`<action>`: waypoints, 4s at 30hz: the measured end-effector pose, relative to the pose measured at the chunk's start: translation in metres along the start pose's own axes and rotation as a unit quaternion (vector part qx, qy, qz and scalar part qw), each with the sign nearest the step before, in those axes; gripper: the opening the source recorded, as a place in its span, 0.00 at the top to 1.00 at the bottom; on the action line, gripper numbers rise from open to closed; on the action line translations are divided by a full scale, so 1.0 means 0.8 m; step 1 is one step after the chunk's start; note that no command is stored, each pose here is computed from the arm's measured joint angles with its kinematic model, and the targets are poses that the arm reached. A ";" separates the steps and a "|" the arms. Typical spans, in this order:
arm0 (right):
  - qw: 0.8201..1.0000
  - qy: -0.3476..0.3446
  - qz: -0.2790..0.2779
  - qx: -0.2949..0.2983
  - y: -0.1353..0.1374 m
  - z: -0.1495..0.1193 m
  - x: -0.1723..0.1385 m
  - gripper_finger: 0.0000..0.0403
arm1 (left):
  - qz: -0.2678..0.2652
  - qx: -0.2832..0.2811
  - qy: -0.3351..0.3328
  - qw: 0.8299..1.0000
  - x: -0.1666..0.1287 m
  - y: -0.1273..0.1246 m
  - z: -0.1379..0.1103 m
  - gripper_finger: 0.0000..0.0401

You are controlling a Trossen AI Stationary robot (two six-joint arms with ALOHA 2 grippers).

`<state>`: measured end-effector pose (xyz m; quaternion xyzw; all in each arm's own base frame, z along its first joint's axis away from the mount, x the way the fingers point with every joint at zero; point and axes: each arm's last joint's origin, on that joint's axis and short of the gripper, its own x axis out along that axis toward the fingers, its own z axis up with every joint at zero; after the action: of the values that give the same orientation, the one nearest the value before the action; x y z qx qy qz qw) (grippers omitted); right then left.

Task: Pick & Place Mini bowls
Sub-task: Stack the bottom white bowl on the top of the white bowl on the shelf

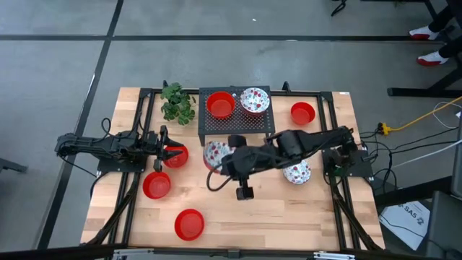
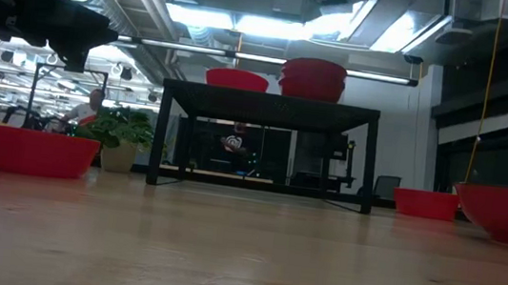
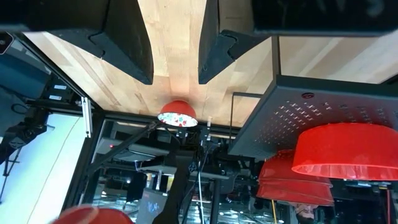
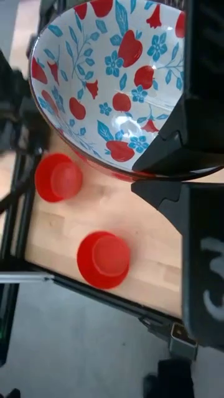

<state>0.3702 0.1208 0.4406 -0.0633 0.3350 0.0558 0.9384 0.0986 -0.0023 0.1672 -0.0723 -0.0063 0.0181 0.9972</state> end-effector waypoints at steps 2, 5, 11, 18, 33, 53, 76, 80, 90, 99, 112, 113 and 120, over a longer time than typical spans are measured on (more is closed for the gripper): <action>1.000 -0.006 -0.005 -0.004 -0.008 0.001 -0.008 0.97 | 0.000 0.000 0.000 1.000 0.000 0.000 0.000 0.69; 1.000 -0.013 -0.014 -0.008 -0.021 0.003 -0.018 0.97 | 0.000 0.000 0.000 1.000 0.000 0.000 0.000 0.69; 0.999 -0.027 -0.040 -0.010 -0.052 0.004 -0.040 0.97 | 0.000 0.000 0.000 1.000 0.000 0.000 0.000 0.69; 0.995 -0.024 -0.092 -0.010 -0.087 0.000 -0.060 0.97 | 0.000 0.000 0.000 1.000 0.000 0.000 0.000 0.69; 0.986 0.048 -0.159 0.017 -0.166 -0.024 -0.072 0.97 | 0.000 0.000 0.000 1.000 0.000 0.000 0.000 0.69; 0.968 0.101 -0.214 0.084 -0.245 -0.055 -0.088 0.97 | 0.000 0.000 0.000 1.000 0.000 0.000 0.000 0.69; 0.965 0.136 -0.199 0.108 -0.257 -0.069 -0.082 0.97 | 0.000 0.000 0.000 1.000 0.000 0.000 0.000 0.69; 0.964 0.134 -0.195 0.119 -0.258 -0.070 -0.082 0.97 | 0.000 0.000 0.000 1.000 0.000 0.000 0.000 0.69; 0.961 0.166 -0.184 0.126 -0.260 -0.077 -0.074 0.97 | 0.000 0.000 0.000 1.000 0.000 0.000 0.000 0.69; 0.958 0.194 -0.166 0.133 -0.269 -0.085 -0.057 0.97 | 0.000 0.000 0.000 1.000 0.000 0.000 0.000 0.69; 0.948 0.212 -0.151 0.180 -0.275 -0.092 -0.049 0.97 | 0.001 0.000 0.000 1.000 0.000 0.000 0.000 0.69; 0.948 0.216 -0.150 0.181 -0.275 -0.093 -0.049 0.97 | 0.000 0.000 0.000 1.000 0.000 0.000 0.000 0.69; 0.945 0.224 -0.149 0.185 -0.278 -0.095 -0.036 0.97 | 0.000 0.000 0.000 1.000 0.000 0.000 0.000 0.69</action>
<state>0.3334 -0.1125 0.4190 0.0509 0.5277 -0.1634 0.8320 0.0986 -0.0022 0.1672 -0.0722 -0.0062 0.0184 0.9972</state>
